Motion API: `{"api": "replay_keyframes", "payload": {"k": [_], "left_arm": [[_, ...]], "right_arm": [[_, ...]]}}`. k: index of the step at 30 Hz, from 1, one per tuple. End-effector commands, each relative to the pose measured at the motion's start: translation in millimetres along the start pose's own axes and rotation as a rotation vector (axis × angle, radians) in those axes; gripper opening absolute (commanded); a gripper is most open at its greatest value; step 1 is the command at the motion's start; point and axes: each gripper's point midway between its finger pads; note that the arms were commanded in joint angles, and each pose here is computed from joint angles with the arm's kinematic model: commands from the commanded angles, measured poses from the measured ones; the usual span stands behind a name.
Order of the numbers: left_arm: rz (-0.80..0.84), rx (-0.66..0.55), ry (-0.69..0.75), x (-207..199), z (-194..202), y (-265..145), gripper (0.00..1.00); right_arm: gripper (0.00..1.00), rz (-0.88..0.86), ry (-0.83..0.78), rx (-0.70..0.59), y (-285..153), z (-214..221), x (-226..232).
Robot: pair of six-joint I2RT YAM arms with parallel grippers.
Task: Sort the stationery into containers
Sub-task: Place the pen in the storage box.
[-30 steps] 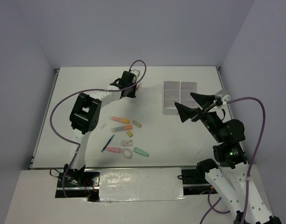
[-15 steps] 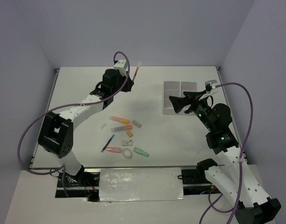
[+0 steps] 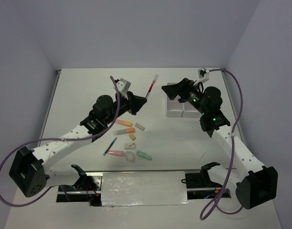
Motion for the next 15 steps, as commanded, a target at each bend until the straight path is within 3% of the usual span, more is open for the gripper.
{"api": "replay_keyframes", "payload": {"k": [1, 6, 11, 15], "left_arm": [[0.05, -0.089, -0.024, -14.7, -19.9, -7.3, 0.0], [0.064, -0.087, -0.025, -21.5, -19.9, -12.2, 0.0], [0.1, -0.112, -0.03, -32.9, -26.0, -19.4, 0.0], [0.11, -0.124, -0.031, -38.1, -29.9, -24.3, 0.0]], "right_arm": [[0.96, -0.186, 0.022, -0.032, 0.2, -21.8, 55.5], [0.94, -0.321, 0.041, 0.012, -10.8, -6.1, 85.6], [0.92, -0.268, 0.048, 0.031, 0.0, 2.9, 80.1], [0.83, -0.246, 0.063, 0.047, 10.6, 10.3, 73.5]]}}
Point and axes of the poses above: each gripper's point midway between its finger pads, its own y axis out along the fingers, its own x axis along the line the jaws close on, z = x × y, and after that the axes turned 9 degrees about y, right-handed
